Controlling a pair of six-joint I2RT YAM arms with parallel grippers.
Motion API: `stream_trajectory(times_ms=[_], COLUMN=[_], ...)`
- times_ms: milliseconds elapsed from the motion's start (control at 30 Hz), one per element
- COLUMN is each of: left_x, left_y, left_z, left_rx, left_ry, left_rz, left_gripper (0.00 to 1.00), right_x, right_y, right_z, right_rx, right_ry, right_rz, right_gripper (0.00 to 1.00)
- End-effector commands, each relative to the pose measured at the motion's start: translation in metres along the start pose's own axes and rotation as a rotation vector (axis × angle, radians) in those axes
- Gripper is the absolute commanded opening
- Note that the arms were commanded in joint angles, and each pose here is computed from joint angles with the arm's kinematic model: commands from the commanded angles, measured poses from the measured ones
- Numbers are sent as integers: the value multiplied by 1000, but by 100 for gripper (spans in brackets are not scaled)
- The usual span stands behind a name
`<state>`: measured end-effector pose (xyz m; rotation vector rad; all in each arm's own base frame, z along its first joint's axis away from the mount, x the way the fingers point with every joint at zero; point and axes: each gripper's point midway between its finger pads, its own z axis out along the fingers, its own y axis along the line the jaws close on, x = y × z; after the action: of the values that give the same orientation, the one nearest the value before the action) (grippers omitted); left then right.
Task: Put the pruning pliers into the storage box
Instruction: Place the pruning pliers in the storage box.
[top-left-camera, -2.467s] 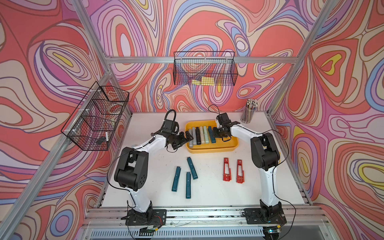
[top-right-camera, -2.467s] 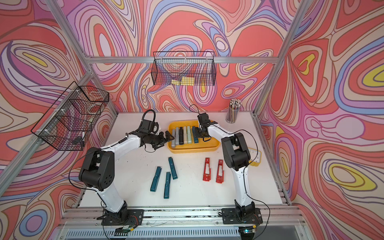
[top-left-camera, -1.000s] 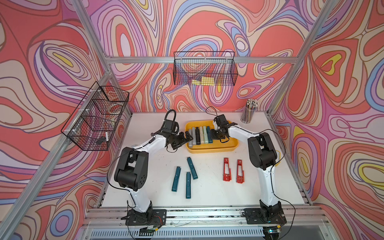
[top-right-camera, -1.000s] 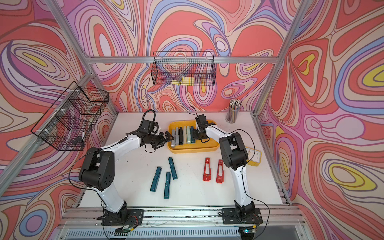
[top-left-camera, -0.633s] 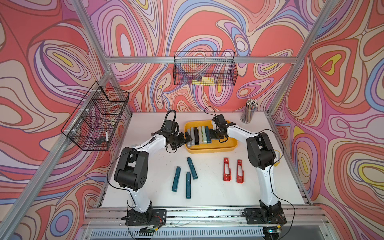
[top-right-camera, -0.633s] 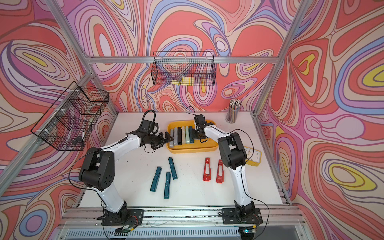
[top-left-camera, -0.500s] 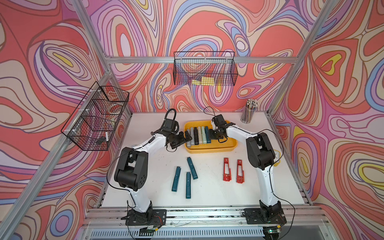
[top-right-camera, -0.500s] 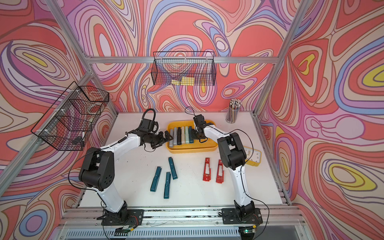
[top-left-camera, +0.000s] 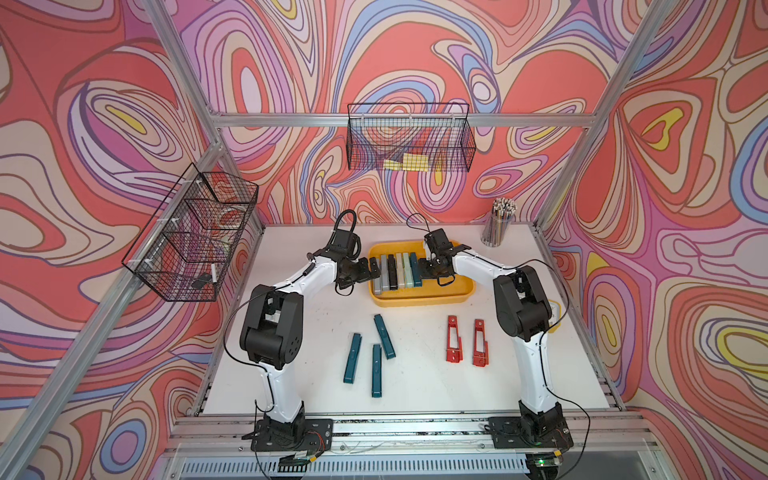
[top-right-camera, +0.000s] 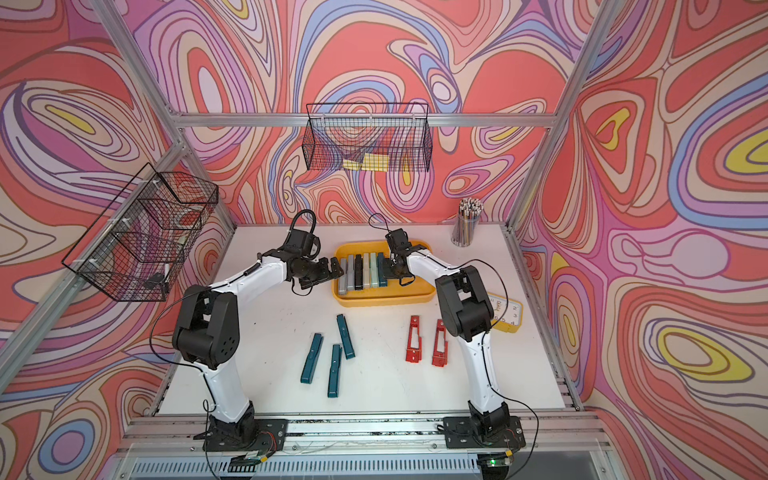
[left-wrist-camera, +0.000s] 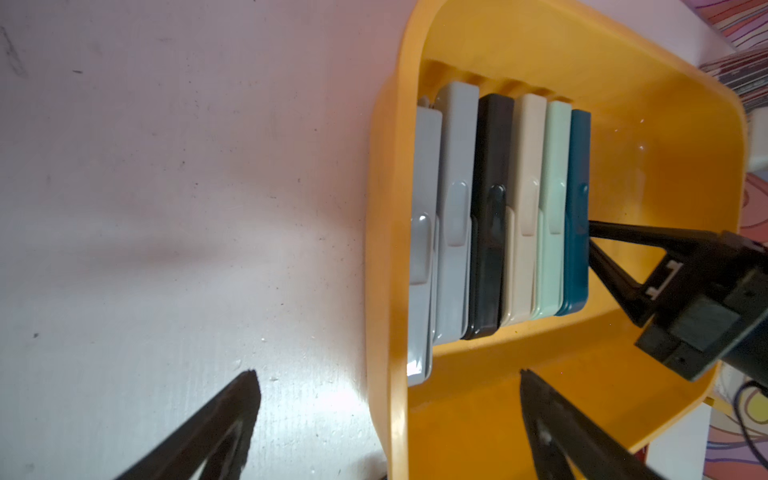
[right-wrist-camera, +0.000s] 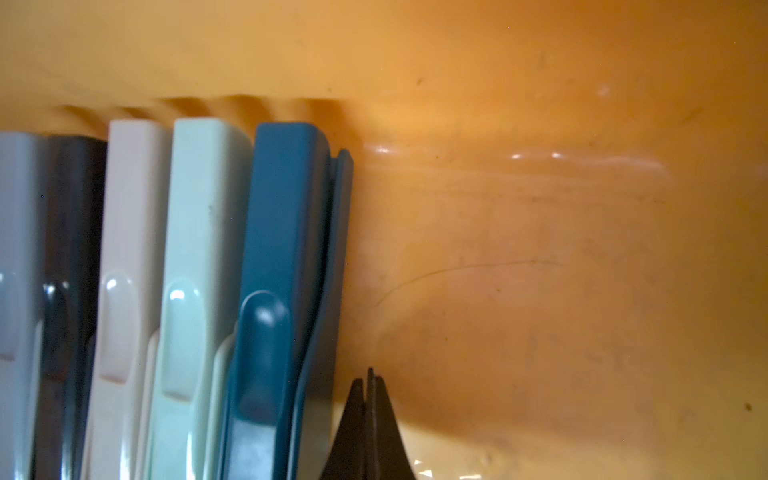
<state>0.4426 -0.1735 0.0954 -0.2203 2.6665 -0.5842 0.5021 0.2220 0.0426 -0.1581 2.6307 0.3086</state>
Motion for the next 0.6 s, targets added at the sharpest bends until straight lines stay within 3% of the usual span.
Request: stream_trajectory(times_ms=[0,200,367,567], left_x=[-3,-8,-9,-11], left_y=[4,0,6,7], left_z=[5,17,20,24], left_rx=[-41,-24,-62,-71], left_ry=[26,48,52,53], left_rz=[47,30,29,33], left_gripper=[86,50,45,38], right_x=[-11,-14,-14,-5], right_y=[-1,0,3,10], right_z=[-30,-57,-85,-103], right_rx=[31,27,8,-44], right_ry=[-47,-73,-103,-105], right_rz=[-29,-35,-37,-27], right_gripper=[0,0,0,7])
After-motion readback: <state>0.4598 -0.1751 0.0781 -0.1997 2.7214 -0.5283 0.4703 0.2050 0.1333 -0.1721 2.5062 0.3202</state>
